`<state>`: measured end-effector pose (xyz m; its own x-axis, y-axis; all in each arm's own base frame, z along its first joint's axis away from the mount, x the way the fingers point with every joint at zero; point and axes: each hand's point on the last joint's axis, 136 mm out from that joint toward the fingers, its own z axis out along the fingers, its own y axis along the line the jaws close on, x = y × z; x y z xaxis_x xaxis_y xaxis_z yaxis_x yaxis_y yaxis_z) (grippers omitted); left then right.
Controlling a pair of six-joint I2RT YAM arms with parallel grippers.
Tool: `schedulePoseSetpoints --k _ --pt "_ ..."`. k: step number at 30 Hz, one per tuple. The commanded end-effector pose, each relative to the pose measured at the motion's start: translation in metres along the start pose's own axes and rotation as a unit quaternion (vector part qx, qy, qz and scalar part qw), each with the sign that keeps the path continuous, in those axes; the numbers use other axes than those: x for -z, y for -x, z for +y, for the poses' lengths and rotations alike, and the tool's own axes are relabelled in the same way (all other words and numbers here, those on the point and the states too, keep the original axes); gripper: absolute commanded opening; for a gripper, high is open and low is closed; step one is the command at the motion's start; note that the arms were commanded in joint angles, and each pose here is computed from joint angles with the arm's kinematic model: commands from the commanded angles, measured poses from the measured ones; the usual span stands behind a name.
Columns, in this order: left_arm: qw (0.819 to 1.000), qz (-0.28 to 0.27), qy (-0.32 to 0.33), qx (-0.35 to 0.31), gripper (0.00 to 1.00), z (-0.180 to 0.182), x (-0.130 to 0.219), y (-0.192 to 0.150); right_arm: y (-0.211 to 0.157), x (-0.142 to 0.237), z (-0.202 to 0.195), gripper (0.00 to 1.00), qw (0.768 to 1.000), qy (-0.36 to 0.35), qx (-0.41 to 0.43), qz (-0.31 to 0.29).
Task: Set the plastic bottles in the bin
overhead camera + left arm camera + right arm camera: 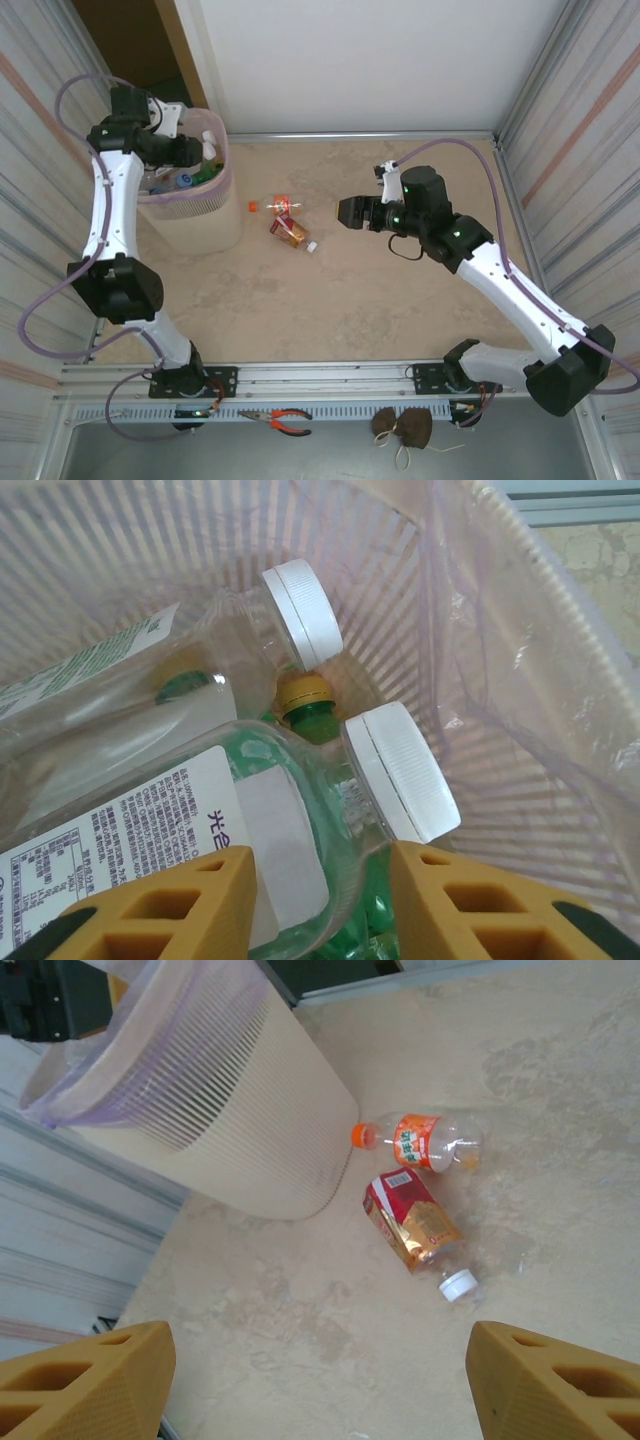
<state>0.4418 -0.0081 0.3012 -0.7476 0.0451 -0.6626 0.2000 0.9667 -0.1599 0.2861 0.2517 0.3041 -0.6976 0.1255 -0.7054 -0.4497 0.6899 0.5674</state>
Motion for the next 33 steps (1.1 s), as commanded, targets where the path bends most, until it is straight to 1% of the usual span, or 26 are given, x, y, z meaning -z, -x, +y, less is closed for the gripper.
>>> schedulePoseSetpoints --k 1,3,8,14,18,22,27,30,33 --pt "0.999 -0.023 -0.023 0.011 0.42 -0.01 0.032 0.003 0.008 0.0 0.007 0.75 1.0 0.0 0.011 -0.006" --pt "0.999 -0.043 -0.022 0.012 0.44 -0.009 0.048 0.011 0.007 -0.004 0.005 0.75 1.0 -0.003 0.013 -0.002" --pt "0.997 -0.074 -0.016 0.016 0.48 -0.009 0.079 0.017 0.002 -0.017 0.001 0.75 1.0 -0.009 0.018 0.021" --pt "0.993 -0.114 -0.032 0.017 0.49 -0.023 0.113 0.019 -0.015 -0.047 -0.015 0.74 0.996 -0.024 0.032 0.076" --pt "0.989 -0.136 -0.049 0.02 0.5 -0.037 0.13 0.014 -0.029 -0.072 -0.025 0.72 0.992 -0.024 0.047 0.113" --pt "0.984 -0.158 -0.074 0.031 0.5 -0.05 0.14 0.005 -0.045 -0.102 -0.039 0.7 0.986 -0.029 0.088 0.142" --pt "0.974 -0.182 -0.127 0.046 0.53 -0.07 0.144 -0.006 -0.069 -0.148 -0.066 0.65 0.972 -0.044 0.144 0.181" --pt "0.97 -0.186 -0.144 0.055 0.53 -0.076 0.143 -0.012 -0.085 -0.174 -0.073 0.64 0.962 -0.035 0.186 0.198" --pt "0.97 -0.183 -0.151 0.061 0.53 -0.077 0.141 -0.018 -0.101 -0.195 -0.082 0.63 0.954 -0.03 0.202 0.218"
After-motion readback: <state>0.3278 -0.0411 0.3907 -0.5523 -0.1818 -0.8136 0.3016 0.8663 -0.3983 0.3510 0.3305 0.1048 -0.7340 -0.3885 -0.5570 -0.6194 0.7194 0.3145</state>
